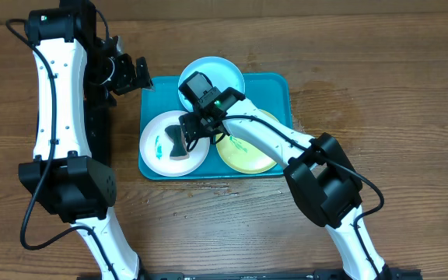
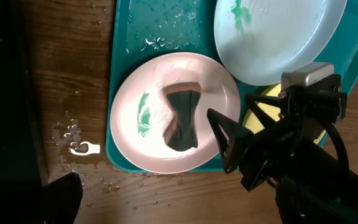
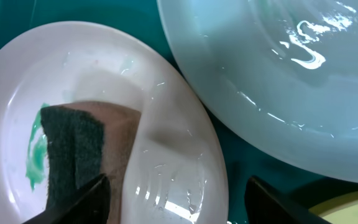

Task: Clean dirty plates on tray and stack at the side
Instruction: 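Reach the right gripper to the white plate rim and grip it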

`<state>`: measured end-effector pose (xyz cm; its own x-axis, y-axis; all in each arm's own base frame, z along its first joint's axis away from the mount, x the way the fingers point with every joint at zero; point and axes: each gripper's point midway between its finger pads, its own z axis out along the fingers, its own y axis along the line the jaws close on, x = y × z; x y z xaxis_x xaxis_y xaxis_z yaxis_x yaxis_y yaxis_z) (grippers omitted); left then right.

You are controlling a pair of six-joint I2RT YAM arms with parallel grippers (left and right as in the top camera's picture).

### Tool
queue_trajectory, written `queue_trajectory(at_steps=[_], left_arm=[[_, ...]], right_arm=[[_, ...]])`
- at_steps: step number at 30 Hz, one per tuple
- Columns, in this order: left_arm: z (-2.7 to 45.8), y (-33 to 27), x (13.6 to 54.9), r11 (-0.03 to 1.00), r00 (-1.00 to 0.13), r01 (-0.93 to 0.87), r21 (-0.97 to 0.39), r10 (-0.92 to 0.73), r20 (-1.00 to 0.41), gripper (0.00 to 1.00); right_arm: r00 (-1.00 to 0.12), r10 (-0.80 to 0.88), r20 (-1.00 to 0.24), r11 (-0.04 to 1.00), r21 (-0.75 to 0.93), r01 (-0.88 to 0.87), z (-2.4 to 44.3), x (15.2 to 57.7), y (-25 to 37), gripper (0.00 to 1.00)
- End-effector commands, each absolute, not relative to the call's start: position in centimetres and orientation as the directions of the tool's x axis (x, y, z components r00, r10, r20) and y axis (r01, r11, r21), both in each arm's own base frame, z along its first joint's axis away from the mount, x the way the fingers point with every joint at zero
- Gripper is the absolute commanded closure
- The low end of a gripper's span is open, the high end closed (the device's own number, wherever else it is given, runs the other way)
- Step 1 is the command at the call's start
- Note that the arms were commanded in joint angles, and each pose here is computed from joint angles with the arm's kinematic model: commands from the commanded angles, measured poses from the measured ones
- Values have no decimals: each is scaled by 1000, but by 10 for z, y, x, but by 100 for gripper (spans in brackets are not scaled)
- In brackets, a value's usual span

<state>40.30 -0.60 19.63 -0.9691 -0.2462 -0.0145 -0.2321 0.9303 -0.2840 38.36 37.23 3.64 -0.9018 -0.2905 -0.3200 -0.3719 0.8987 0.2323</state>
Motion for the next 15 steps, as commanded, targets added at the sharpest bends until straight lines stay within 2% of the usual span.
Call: queue_trajectory(at_steps=[1,5,9,11,15], left_arm=[[197,-6,402,937,-974,-210,-279,-224,-20,0],[195,-7,400,940,-977,-201,-278,-213,-14,0],[189,-7,397,941,-979,-196,-275,-202,7,3],[183,-8,395,941,-979,-200,-273,-202,23,4],[171,-10,393,941,-979,-203,-271,-197,49,3]], right_arm=[[-901,-288,-325,905,214,-367,32,387,373,32],[-907,-295,-301,915,185,-359,25,383,366,35],[-913,-299,-278,923,157,-350,22,380,358,56],[-915,-300,-271,924,155,-349,21,378,357,63],[-916,-303,-262,925,152,-349,20,376,356,68]])
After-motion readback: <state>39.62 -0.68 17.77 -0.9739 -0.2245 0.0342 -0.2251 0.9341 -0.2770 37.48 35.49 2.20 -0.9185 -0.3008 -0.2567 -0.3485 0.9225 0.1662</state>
